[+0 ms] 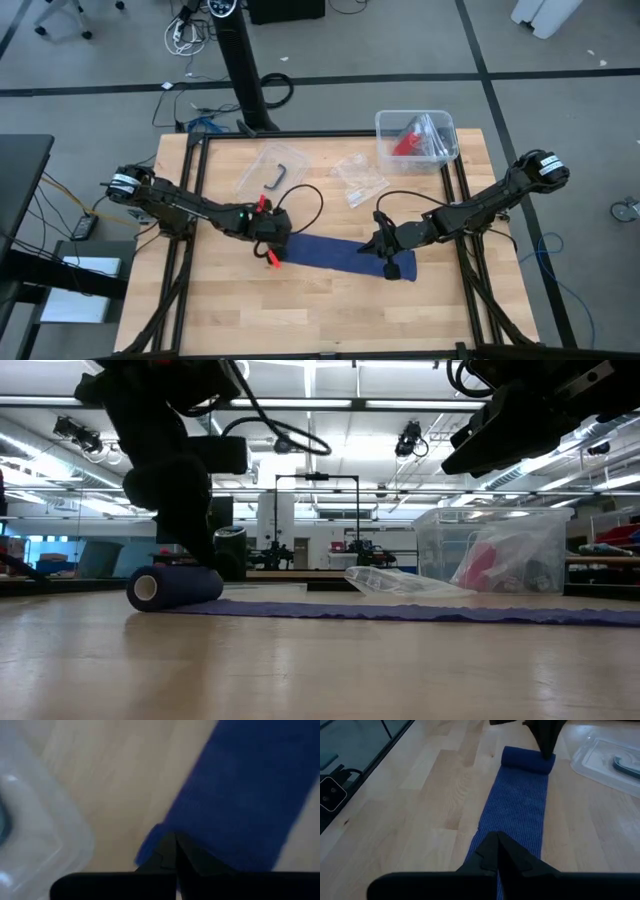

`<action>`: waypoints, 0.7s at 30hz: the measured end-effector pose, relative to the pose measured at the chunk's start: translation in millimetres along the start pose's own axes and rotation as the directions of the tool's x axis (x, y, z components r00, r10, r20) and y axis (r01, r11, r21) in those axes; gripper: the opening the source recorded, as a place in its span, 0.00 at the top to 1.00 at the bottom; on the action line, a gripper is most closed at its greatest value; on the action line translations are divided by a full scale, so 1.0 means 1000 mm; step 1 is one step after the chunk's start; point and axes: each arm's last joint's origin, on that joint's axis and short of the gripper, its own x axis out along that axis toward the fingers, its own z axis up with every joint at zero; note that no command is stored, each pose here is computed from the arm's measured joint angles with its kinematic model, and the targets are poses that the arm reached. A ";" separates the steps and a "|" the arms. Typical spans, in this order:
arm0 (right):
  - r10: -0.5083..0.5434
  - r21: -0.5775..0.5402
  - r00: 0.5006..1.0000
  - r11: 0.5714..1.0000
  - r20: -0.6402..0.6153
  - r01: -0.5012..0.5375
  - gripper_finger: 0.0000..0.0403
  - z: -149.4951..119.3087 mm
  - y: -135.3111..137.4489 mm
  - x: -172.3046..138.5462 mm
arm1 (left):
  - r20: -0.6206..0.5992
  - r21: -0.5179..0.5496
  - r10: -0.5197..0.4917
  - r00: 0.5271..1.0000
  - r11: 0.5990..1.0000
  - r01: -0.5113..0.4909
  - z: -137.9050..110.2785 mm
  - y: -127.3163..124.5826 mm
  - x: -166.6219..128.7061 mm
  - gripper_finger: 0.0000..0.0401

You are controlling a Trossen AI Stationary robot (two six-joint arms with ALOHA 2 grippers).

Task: Roll bandage
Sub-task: Roll the blue bandage

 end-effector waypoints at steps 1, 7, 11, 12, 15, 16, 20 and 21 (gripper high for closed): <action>0.000 0.000 1.000 1.000 0.000 0.000 1.00 0.000 0.000 0.000 | 0.012 0.007 -0.018 1.000 1.000 0.018 0.001 -0.001 0.000 1.00; 0.000 0.000 1.000 1.000 0.000 0.000 1.00 0.000 0.000 0.000 | -0.012 0.024 0.025 1.000 0.999 -0.025 0.008 -0.002 -0.009 1.00; 0.000 0.000 1.000 1.000 0.000 0.000 1.00 0.000 0.000 0.000 | -0.089 0.009 0.137 0.987 0.991 -0.137 0.004 0.003 -0.016 1.00; 0.000 0.000 1.000 1.000 -0.001 0.000 1.00 0.000 0.000 0.000 | -0.111 0.003 0.154 0.982 0.988 -0.155 0.002 0.004 -0.016 1.00; 0.000 0.000 1.000 1.000 -0.001 0.000 1.00 0.000 0.000 0.000 | -0.159 -0.008 0.180 0.971 0.983 -0.183 -0.005 0.008 -0.016 1.00; 0.000 0.000 1.000 1.000 -0.002 0.000 1.00 0.000 0.000 0.000 | -0.162 -0.012 0.172 0.972 0.984 -0.176 -0.006 0.007 -0.015 1.00; 0.000 0.000 1.000 1.000 -0.002 0.000 1.00 0.000 0.000 0.000 | -0.147 -0.037 0.111 0.983 0.992 -0.118 -0.006 0.005 -0.011 1.00; 0.000 0.000 1.000 1.000 -0.002 0.000 1.00 0.000 0.000 0.000 | -0.134 -0.044 0.098 0.986 0.993 -0.105 -0.005 0.004 -0.010 1.00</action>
